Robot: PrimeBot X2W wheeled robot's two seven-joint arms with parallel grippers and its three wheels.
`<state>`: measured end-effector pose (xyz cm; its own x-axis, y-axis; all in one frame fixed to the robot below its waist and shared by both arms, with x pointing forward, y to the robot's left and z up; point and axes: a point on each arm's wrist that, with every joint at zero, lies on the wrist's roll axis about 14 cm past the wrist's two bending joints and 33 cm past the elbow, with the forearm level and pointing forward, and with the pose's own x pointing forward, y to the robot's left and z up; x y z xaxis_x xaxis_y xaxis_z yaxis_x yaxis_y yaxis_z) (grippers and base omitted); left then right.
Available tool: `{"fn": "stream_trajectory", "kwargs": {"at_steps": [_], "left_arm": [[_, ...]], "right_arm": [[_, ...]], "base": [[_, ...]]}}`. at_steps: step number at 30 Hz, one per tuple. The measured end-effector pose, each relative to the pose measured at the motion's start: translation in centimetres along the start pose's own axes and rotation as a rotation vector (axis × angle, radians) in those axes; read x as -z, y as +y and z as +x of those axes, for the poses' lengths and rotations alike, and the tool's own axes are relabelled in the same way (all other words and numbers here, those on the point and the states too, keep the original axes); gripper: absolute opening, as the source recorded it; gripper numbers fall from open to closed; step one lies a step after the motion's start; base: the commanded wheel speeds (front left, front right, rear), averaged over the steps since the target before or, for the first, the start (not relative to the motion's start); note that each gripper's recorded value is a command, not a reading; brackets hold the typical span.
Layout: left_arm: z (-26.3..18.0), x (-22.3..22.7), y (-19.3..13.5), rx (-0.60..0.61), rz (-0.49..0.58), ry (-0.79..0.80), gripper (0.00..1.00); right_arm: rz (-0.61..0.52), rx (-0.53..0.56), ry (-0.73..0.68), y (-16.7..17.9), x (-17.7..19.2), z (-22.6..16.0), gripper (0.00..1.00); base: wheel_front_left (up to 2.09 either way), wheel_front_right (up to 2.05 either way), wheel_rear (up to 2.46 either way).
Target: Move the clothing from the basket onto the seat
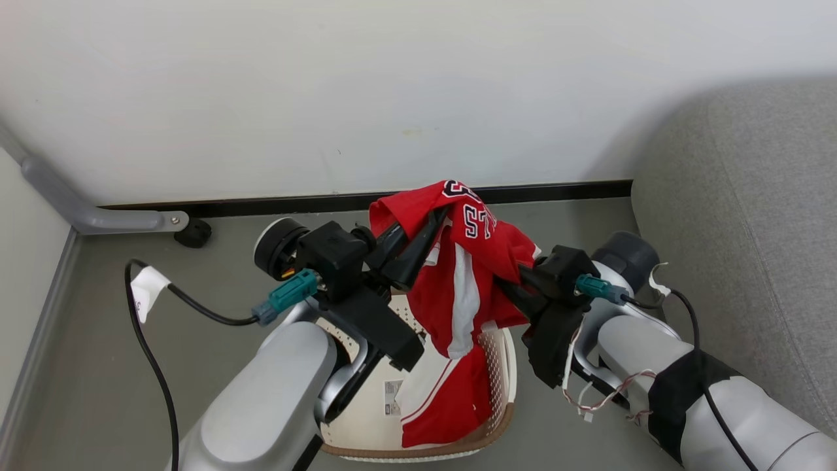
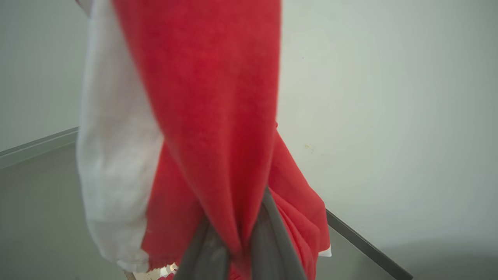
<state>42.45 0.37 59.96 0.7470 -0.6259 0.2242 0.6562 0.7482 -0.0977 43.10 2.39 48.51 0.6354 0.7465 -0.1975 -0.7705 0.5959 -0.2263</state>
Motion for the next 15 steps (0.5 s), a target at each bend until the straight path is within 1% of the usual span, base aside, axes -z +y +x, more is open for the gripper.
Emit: {"fn": "stream_trajectory", "kwargs": {"at_steps": [2, 6, 10, 15], "left_arm": [[-0.1, 0.0, 0.3, -0.005, 0.004, 0.001, 0.0], [0.0, 0.2, 0.1, -0.001, -0.004, 0.006, 0.0], [-0.7, 1.4, 0.4, -0.016, -0.015, 0.037, 0.0], [-1.2, 2.6, 0.3, -0.021, -0.027, 0.068, 0.0]], "right_arm": [[0.022, 0.014, -0.009, -0.3, -0.3, -0.1, 0.0], [0.093, 0.078, -0.029, -2.0, -0.6, -0.8, 0.0], [0.135, 0.102, -0.038, -2.3, -0.5, -1.4, 0.0], [0.194, 0.155, -0.059, -3.5, -0.5, -2.3, 0.0]], "base": [[0.0, 0.0, 0.0], [0.0, 0.0, 0.0], [0.0, 0.0, 0.0], [0.0, 0.0, 0.0]]}}
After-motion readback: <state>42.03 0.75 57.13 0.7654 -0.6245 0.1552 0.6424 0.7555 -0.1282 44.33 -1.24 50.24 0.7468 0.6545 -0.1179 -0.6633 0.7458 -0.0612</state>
